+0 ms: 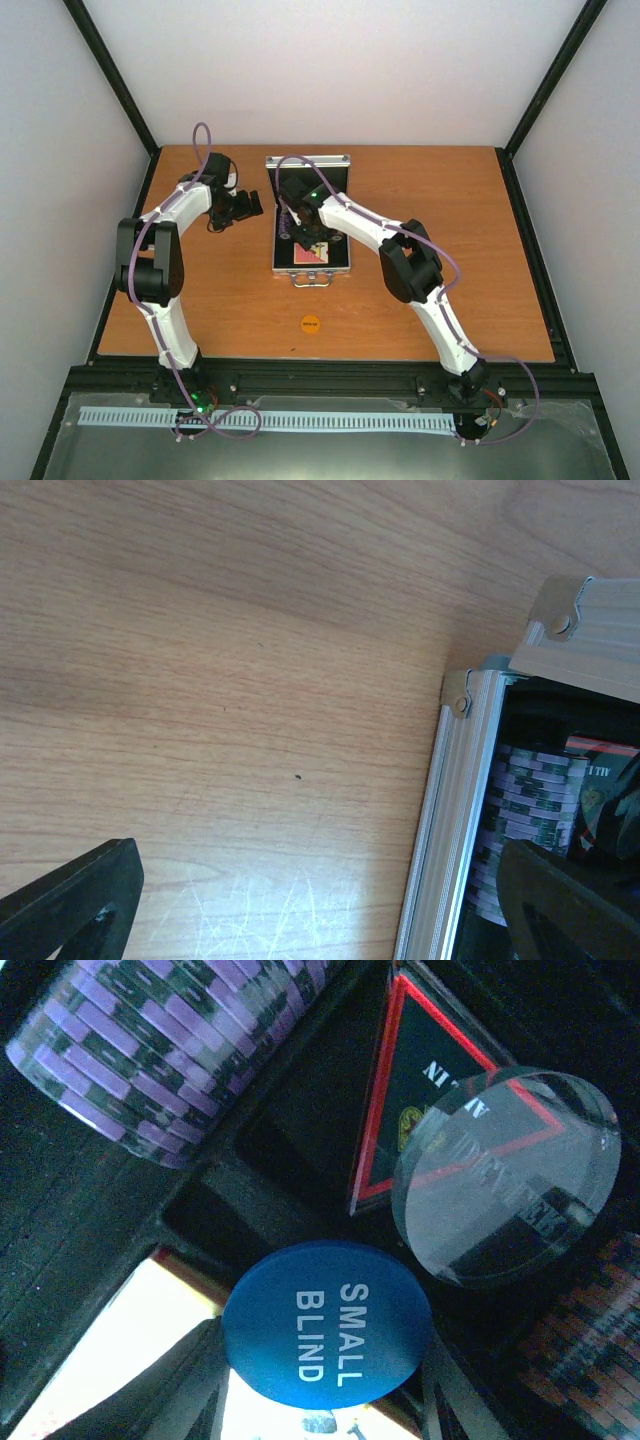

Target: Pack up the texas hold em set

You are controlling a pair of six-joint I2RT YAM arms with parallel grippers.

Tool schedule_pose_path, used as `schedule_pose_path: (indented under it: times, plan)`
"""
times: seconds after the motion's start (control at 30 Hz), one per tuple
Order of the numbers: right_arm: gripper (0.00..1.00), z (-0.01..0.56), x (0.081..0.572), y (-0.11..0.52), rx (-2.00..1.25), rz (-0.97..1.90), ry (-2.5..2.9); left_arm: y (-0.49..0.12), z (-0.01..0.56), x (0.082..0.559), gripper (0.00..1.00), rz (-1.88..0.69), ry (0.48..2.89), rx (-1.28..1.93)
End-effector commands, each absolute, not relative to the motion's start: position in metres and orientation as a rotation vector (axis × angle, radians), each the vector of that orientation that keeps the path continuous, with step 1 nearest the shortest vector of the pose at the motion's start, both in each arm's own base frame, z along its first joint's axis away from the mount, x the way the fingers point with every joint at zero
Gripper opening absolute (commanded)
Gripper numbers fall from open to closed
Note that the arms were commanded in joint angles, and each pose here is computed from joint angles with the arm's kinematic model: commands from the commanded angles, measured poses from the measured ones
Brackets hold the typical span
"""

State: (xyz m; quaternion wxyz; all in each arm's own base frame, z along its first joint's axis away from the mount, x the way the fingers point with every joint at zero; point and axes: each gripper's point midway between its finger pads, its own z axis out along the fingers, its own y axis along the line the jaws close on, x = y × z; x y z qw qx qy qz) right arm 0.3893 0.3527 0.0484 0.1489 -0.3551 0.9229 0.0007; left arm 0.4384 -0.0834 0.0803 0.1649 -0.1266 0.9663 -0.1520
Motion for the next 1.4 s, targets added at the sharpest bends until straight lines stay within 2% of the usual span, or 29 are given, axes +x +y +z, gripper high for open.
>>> schedule_pose_path:
  times: [0.0, 0.2, 0.73, 0.8, 1.0, 1.23, 1.3, 1.37]
  plan:
    - [0.48, 0.034, 0.395, 0.356, -1.015, 0.020, 2.666, -0.085, 0.091, 0.443, 1.00, -0.453, 2.721, -0.334]
    - [0.52, 0.033, 0.397, 0.353, -1.006, 0.017, 2.674, -0.085, 0.089, 0.444, 1.00, -0.450, 2.726, -0.334]
    - [0.52, 0.029, 0.427, 0.365, -0.916, 0.085, 2.651, -0.085, 0.086, 0.446, 1.00, -0.451, 2.737, -0.335]
    - [0.57, 0.034, 0.430, 0.371, -0.911, 0.107, 2.632, -0.086, 0.086, 0.447, 1.00, -0.453, 2.738, -0.335]
    - [0.79, 0.050, 0.436, 0.369, -0.899, 0.086, 2.600, -0.086, 0.085, 0.448, 1.00, -0.451, 2.740, -0.334]
    - [0.86, 0.088, 0.437, 0.363, -0.871, 0.069, 2.554, -0.085, 0.083, 0.447, 1.00, -0.448, 2.743, -0.334]
    - [0.99, 0.106, 0.436, 0.362, -0.844, 0.087, 2.538, -0.085, 0.083, 0.448, 1.00, -0.447, 2.743, -0.334]
    - [1.00, 0.122, 0.431, 0.361, -0.820, 0.117, 2.530, -0.085, 0.083, 0.447, 1.00, -0.444, 2.745, -0.332]
